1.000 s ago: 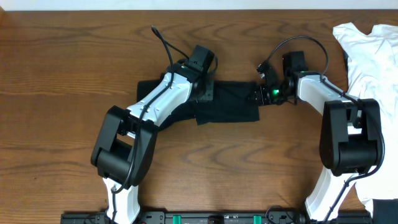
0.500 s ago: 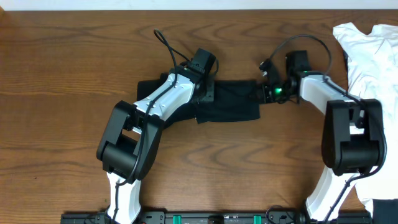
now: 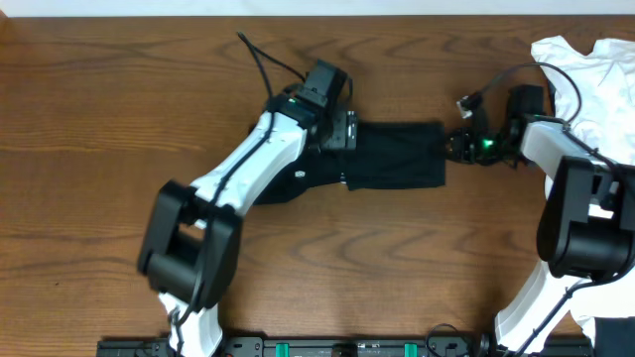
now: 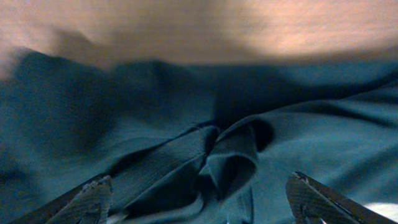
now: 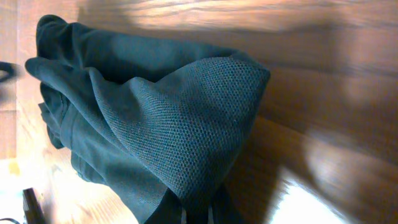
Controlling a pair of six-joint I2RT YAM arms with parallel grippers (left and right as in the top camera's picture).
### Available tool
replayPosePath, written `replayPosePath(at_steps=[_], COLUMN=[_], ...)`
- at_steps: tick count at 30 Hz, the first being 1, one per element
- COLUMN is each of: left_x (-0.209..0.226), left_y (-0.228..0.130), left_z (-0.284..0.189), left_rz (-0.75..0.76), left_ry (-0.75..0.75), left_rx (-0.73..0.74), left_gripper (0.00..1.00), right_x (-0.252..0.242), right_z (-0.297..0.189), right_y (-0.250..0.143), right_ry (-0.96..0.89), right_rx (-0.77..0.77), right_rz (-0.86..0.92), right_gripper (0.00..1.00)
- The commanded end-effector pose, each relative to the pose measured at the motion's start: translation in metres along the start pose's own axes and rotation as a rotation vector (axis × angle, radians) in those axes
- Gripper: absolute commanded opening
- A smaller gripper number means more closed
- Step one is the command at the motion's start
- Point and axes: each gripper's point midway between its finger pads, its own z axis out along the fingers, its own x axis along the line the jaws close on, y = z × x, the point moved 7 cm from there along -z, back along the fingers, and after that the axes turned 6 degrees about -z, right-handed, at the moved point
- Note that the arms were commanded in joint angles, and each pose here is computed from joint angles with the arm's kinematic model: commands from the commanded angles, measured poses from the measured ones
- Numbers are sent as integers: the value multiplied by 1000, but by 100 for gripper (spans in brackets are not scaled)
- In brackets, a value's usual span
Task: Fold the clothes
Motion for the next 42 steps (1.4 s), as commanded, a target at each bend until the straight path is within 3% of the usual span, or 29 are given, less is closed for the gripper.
replayPosePath(at_steps=[1,10,20,26,42], left_x=[-2,59,117,127,129], left_y=[22,35,44,41,35], left_z=[-35,-43,-52,-54,-54], left_rz=[-9,-119,-245,-267,-271], left_ry=[-25,109,187,207,220], left_rx=[-95,-80,-54,-30,2], left_gripper=[91,91,93,97,99], right_x=[-16,-19,34,74,154], right_z=[-15,-83,-120,-101,-9], right_y=[-2,17,51,67,56], right_ry=[2,-93,-166,-223,-412], right_rx=[-24,-104,-45,2,115], right_rz=[12,40,38,49,-12], right_gripper=[1,1,1,1,1])
